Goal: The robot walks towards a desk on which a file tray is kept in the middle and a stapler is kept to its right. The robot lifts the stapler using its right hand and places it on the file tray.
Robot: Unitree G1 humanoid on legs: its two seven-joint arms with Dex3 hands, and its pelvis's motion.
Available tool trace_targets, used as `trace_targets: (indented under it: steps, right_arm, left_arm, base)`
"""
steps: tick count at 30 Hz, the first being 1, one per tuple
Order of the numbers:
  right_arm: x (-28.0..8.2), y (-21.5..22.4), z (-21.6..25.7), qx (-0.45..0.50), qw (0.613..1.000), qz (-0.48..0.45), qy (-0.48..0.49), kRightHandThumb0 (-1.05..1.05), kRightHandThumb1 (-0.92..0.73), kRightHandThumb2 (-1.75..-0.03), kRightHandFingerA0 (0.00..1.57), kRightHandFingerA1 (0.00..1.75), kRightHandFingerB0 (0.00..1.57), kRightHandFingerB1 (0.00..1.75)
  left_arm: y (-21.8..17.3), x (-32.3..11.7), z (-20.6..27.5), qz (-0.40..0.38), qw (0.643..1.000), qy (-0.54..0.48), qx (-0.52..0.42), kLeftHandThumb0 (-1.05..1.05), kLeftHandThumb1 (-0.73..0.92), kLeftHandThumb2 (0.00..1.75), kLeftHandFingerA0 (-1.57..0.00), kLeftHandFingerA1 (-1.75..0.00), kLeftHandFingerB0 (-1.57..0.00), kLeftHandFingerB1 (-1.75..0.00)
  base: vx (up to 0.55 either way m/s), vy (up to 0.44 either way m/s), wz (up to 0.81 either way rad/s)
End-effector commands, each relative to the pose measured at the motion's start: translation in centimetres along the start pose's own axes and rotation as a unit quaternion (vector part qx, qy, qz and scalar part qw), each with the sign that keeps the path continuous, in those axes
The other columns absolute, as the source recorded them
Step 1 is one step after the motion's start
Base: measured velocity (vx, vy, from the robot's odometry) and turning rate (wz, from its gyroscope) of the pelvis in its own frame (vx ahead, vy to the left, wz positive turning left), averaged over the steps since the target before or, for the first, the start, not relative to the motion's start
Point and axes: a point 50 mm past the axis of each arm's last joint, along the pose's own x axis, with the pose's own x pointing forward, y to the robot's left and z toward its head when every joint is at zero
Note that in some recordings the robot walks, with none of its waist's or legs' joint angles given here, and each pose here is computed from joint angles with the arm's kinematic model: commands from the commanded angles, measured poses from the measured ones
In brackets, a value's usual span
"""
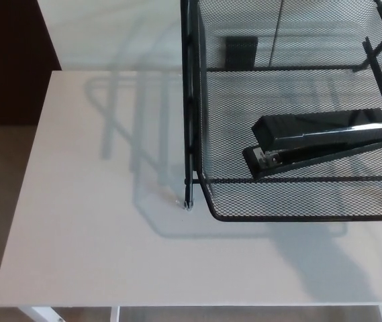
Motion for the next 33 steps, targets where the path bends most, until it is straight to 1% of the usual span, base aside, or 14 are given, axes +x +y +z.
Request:
trace_targets:
  steps: [1, 2, 8, 9, 10, 12, 16, 18, 19, 20, 22, 29, 30, 33]
  right_arm:
    - [-16.8, 6.8, -18.0, 0.226, 0.858, -0.121, 0.446, -0.69, -0.56, -0.94, 0.00, 0.45, 0.02, 0.34]
    - [-17.8, 10.5, -18.6, 0.253, 0.830, -0.111, 0.484, -0.70, -0.54, -0.94, 0.00, 0.47, 0.05, 0.38]
    - [-19.9, 15.2, -18.3, 0.309, 0.776, -0.120, 0.536, -0.55, -0.72, -0.61, 0.13, 0.51, 0.16, 0.34]
    - [-20.4, 16.0, -17.8, 0.329, 0.754, -0.138, 0.551, -0.50, -0.69, -0.61, 0.11, 0.52, 0.19, 0.36]
    - [-20.7, 16.7, -17.8, 0.348, 0.729, -0.165, 0.566, -0.49, -0.51, -0.83, 0.43, 0.78, 0.18, 0.49]
    - [-21.2, 17.7, -17.8, 0.336, 0.713, -0.167, 0.592, -0.47, -0.52, -0.83, 0.51, 0.78, 0.21, 0.50]
    - [-22.5, 19.7, -17.3, 0.386, 0.649, -0.146, 0.639, -0.41, -0.72, -0.62, 0.36, 0.69, 0.21, 0.36]
    - [-22.5, 20.9, -16.9, 0.434, 0.605, -0.164, 0.647, -0.47, -0.61, -0.82, 0.10, 0.57, 0.13, 0.45]
    - [-22.6, 21.8, -16.3, 0.455, 0.574, -0.201, 0.650, -0.32, -0.65, -0.58, 0.41, 1.08, 0.29, 0.40]
    - [-22.6, 22.1, -15.8, 0.448, 0.588, -0.194, 0.645, -0.33, -0.67, -0.59, 0.36, 0.92, 0.37, 0.52]
    - [-22.3, 23.1, -15.1, 0.444, 0.596, -0.157, 0.651, -0.42, -0.51, -0.88, 0.46, 0.74, 0.32, 0.55]
    - [-21.7, 26.6, -12.6, 0.535, 0.519, -0.134, 0.653, -0.39, -0.69, -0.60, 0.42, 0.88, 0.15, 0.42]
    - [-22.2, 26.9, -12.3, 0.533, 0.536, -0.104, 0.647, -0.32, -0.49, -0.97, 0.50, 0.80, 0.00, 0.48]
    - [-22.9, 27.6, -12.1, 0.520, 0.534, -0.043, 0.666, -0.50, -0.72, -0.64, 0.20, 0.66, 0.06, 0.26]
  left_arm:
    - [1.3, -0.5, 0.2, 0.019, 0.999, -0.013, 0.027, -0.77, 0.75, 1.03, -0.12, -0.51, -0.03, -0.36]
    - [1.3, -0.4, 0.4, 0.024, 0.999, -0.011, 0.021, -0.38, 0.56, 1.12, -0.01, -0.49, -0.01, -0.52]
    - [1.4, -0.3, 0.4, 0.023, 1.000, -0.011, 0.014, -0.74, 0.92, 0.69, -0.18, -0.44, -0.05, -0.28]
    - [1.3, -0.5, 0.4, 0.024, 0.999, -0.013, 0.025, -0.38, 0.58, 1.14, 0.00, -0.49, 0.00, -0.51]
    - [1.4, -0.4, 0.6, 0.028, 0.999, -0.015, 0.017, -0.74, 0.92, 0.67, -0.17, -0.41, -0.06, -0.32]
    - [1.5, -0.3, 0.6, 0.032, 0.999, -0.012, 0.015, -0.74, 0.92, 0.70, -0.17, -0.42, -0.04, -0.25]
    - [1.5, -0.4, 0.5, 0.030, 0.999, -0.007, 0.023, -0.38, 0.56, 1.13, 0.00, -0.49, 0.00, -0.51]
    - [1.7, -0.4, 0.4, 0.030, 0.999, -0.004, 0.018, -0.77, 0.92, 0.69, -0.19, -0.44, -0.06, -0.31]
    - [1.7, -0.5, 0.3, 0.032, 0.999, -0.006, 0.018, -0.78, 0.74, 1.03, -0.12, -0.50, -0.03, -0.37]
    - [1.7, -0.5, 0.3, 0.034, 0.999, -0.006, 0.021, -0.75, 0.92, 0.70, -0.19, -0.43, -0.04, -0.26]
    - [1.6, -0.4, 0.2, 0.034, 0.999, -0.005, 0.023, -0.78, 0.75, 1.04, -0.12, -0.50, -0.03, -0.34]
    - [1.3, -0.2, -0.1, 0.027, 1.000, -0.009, 0.005, -0.76, 0.81, 0.79, -0.13, -0.44, -0.03, -0.20]
    - [1.3, -0.2, -0.2, 0.026, 1.000, -0.012, 0.004, -0.73, 0.92, 0.71, -0.15, -0.41, -0.02, -0.26]
    - [1.5, -0.3, -0.2, 0.029, 1.000, -0.005, 0.003, -0.73, 0.92, 0.72, -0.13, -0.42, -0.04, -0.23]
  base:
    - [0.00, 0.000, 0.00]
    - [0.00, 0.000, 0.00]
    - [0.00, 0.000, 0.00]
    - [0.00, 0.000, 0.00]
    - [0.00, 0.000, 0.00]
    - [0.00, 0.000, 0.00]
    - [0.00, 0.000, 0.00]
    - [0.00, 0.000, 0.00]
    - [0.00, 0.000, 0.00]
    - [0.00, 0.000, 0.00]
    - [0.00, 0.000, 0.00]
    - [0.00, 0.000, 0.00]
    - [0.00, 0.000, 0.00]
    - [0.00, 0.000, 0.00]
